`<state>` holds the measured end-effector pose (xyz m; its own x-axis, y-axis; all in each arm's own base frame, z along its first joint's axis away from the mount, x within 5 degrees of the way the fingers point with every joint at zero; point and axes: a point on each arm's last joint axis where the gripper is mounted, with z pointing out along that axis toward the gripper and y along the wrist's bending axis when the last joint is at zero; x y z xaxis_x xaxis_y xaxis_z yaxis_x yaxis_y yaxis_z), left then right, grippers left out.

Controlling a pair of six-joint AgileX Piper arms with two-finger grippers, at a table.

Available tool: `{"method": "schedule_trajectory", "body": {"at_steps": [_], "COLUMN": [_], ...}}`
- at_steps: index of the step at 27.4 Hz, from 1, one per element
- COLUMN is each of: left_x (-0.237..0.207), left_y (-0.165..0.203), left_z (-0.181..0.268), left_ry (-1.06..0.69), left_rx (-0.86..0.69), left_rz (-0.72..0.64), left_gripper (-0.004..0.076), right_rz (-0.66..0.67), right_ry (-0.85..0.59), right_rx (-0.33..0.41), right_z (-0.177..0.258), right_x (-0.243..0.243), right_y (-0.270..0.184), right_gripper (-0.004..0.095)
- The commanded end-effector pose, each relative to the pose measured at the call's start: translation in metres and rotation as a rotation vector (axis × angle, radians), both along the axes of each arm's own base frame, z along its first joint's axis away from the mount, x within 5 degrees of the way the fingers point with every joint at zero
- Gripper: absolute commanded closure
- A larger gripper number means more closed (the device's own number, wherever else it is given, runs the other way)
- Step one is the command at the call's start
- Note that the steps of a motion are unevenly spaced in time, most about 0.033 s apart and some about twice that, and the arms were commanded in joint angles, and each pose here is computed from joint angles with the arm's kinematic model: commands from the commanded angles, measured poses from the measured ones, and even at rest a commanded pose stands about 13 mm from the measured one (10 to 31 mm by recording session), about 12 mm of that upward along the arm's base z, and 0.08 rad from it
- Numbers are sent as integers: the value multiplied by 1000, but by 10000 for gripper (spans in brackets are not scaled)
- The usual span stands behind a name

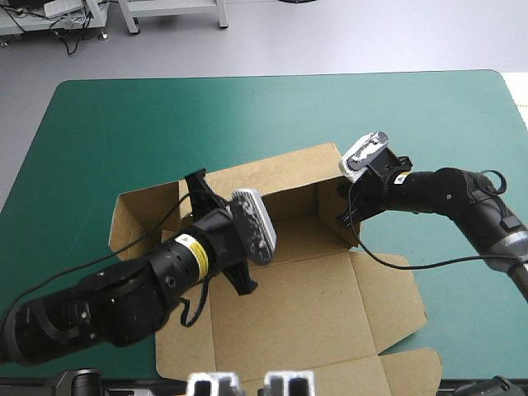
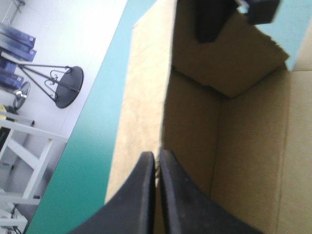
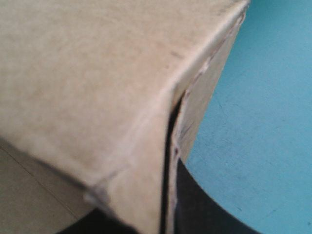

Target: Fold the box

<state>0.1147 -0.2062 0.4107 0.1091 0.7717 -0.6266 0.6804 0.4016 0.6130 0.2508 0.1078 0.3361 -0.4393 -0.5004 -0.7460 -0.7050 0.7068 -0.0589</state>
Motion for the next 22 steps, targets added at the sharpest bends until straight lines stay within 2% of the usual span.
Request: {"method": "schedule_trajectory", "body": {"at_steps": [1,6,10,16,22], "left_x": [24,76,94,109,115], "left_y": [26,80,109,157,182], "left_z": [36,34,33,29,32], "left_ry": [-33,60,144,229,179], "left_rx": [-138,-178,-297,-401,-439], "left_rz": [114,355,433,589,643], "left_gripper": [706,706,706,708,710], "right_rz": [32,-12,-50,-89,-101], "right_ry": [-14,46,133,300,329], "right_rx": [-68,-191,-268,-278,-270], "right_z": [32,53,47,26,18], "right_x": [-9,-15,-17,7,62], "right_y": [-4,-16,-28,-40,-34], "right_gripper": [932,933,933,933,933]}}
